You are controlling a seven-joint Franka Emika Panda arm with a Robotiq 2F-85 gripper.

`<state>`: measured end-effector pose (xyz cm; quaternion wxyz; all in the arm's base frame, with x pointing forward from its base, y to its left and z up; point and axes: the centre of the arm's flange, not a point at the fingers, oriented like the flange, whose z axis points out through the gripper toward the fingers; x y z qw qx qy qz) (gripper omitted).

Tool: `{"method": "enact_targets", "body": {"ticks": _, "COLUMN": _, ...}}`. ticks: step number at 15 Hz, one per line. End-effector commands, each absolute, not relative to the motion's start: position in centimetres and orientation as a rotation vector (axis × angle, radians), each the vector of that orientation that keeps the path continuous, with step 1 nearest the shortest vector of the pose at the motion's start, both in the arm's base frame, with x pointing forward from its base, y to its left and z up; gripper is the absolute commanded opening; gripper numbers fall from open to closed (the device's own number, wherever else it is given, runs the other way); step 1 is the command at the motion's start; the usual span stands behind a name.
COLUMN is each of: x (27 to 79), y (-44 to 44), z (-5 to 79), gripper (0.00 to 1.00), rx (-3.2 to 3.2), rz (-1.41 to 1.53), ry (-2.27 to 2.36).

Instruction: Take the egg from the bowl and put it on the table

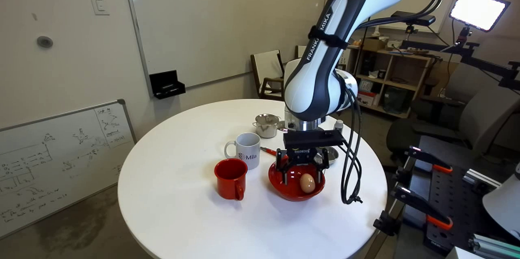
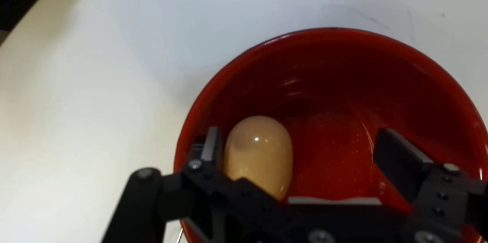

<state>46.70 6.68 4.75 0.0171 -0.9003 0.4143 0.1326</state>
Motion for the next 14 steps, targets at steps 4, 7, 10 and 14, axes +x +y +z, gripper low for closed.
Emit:
{"method": "enact_targets", "body": {"ticks": 4, "x": 47.3, "y": 6.3, "z": 3.9, "gripper": 1.00, "rx": -2.816, "rz": 0.393, "ry": 1.272}}
{"method": "enact_targets", "body": {"ticks": 7, "x": 47.3, "y": 6.4, "z": 3.6, "gripper": 1.00, "rx": -2.819, "rz": 0.399, "ry": 1.267}}
{"method": "enact_targets", "body": {"ticks": 10, "x": 47.1, "y": 6.1, "z": 3.1, "gripper": 1.00, "rx": -2.825, "rz": 0.410, "ry": 1.271}}
{"method": "enact_targets", "body": {"ticks": 14, "x": 47.1, "y": 5.9, "z": 2.6, "gripper": 1.00, "rx": -2.831, "rz": 0.419, "ry": 1.276}}
